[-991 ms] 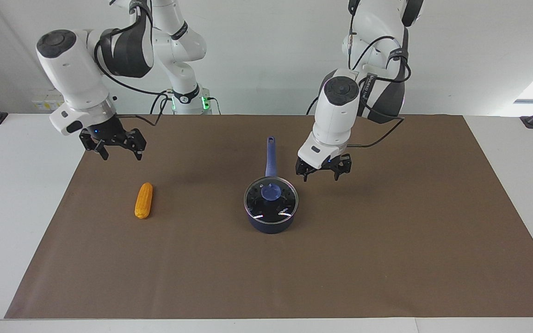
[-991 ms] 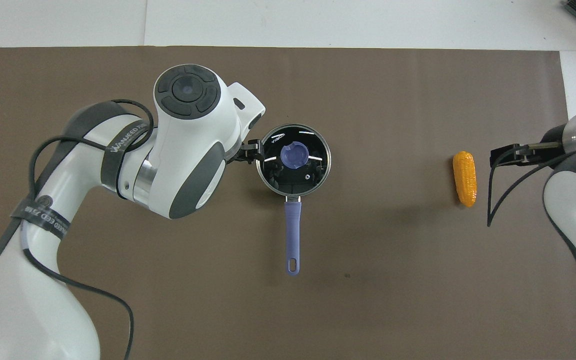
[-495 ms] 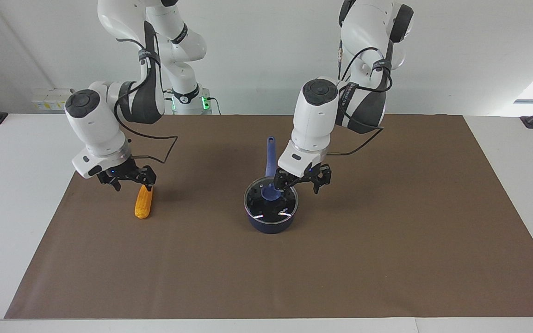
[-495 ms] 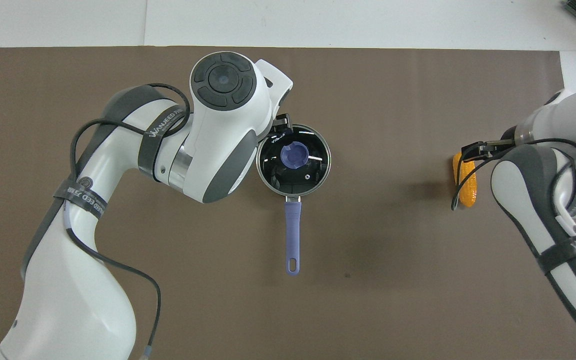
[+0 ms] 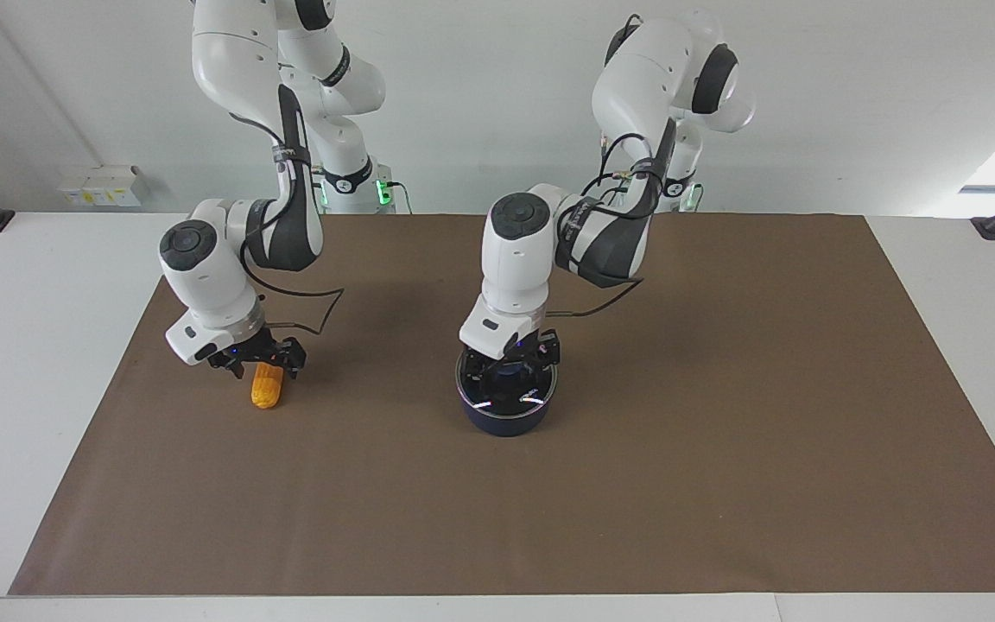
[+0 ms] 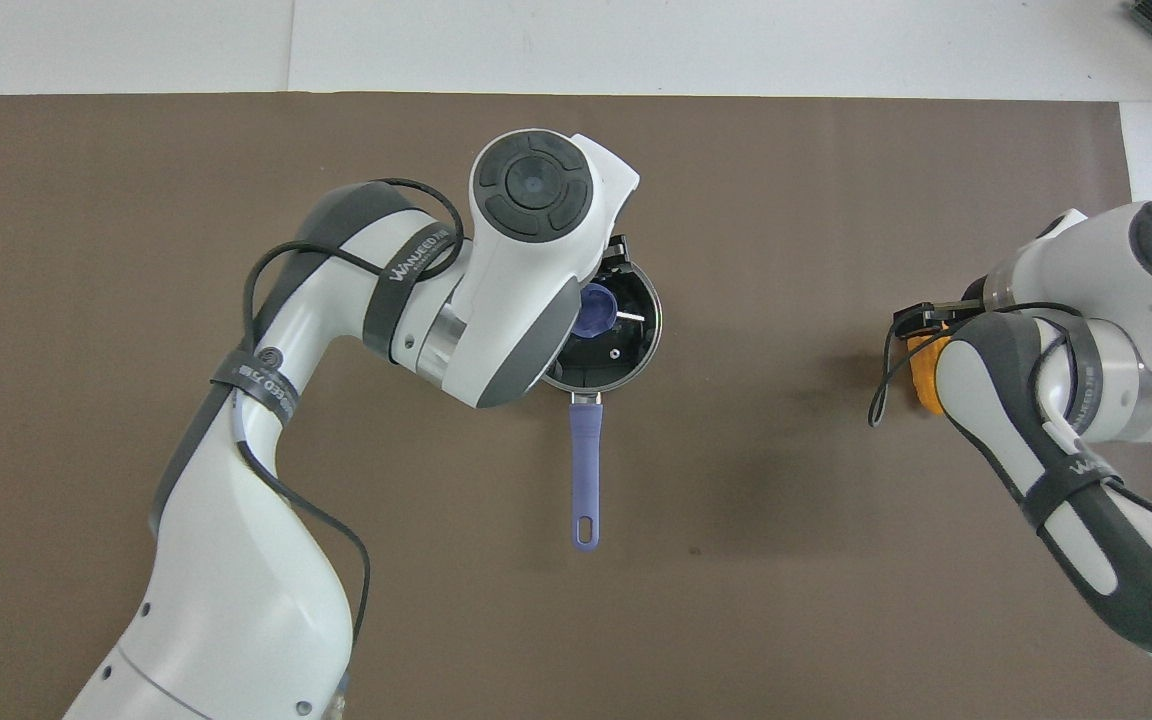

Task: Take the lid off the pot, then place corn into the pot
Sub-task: 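Grasp the lid knob with the left gripper while the right gripper grasps the corn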

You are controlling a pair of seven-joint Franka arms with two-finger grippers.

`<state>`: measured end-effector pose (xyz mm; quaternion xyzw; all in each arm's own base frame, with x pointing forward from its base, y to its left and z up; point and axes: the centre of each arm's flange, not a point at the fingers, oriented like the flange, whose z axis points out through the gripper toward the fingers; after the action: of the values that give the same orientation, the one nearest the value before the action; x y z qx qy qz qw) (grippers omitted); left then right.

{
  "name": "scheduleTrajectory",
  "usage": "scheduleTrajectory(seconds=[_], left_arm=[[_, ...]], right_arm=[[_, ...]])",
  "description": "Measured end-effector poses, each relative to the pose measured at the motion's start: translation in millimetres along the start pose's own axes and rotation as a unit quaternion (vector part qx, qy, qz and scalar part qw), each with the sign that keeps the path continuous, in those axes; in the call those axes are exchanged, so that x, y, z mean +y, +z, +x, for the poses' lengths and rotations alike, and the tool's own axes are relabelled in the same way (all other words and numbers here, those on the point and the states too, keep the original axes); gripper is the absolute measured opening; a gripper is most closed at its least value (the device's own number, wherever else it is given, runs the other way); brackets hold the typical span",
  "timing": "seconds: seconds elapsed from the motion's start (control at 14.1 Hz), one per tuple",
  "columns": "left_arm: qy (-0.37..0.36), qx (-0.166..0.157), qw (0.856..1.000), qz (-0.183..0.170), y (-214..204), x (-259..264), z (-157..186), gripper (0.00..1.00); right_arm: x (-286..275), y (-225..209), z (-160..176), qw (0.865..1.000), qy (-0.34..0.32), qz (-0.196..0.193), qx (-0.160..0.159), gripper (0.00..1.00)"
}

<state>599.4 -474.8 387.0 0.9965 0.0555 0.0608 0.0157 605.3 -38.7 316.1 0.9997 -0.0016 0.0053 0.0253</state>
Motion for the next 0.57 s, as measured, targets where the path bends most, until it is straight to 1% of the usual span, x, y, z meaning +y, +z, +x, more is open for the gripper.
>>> scheduleTrajectory(seconds=[0.07,0.21,0.35,0.57], left_arm=[[-0.001,0.002,1.0,0.004,1,1,2,1.0],[-0.002,-0.005,1.0,0.015,-2,-2,2,1.0],[0.0,-0.013,0.999,0.032,-2,-5,1,1.0],[0.001,-0.02,0.999,0.042,-4,-6,-1,1.0]], right_arm=[[1,8,-2,1.0,0.001,0.0,0.0,1.0],[1,17,-6,1.0,0.001,0.0,-0.003,1.0],[1,18,-7,1.0,0.001,0.0,-0.004,1.0],[1,19,-7,1.0,0.001,0.0,-0.003,1.0]])
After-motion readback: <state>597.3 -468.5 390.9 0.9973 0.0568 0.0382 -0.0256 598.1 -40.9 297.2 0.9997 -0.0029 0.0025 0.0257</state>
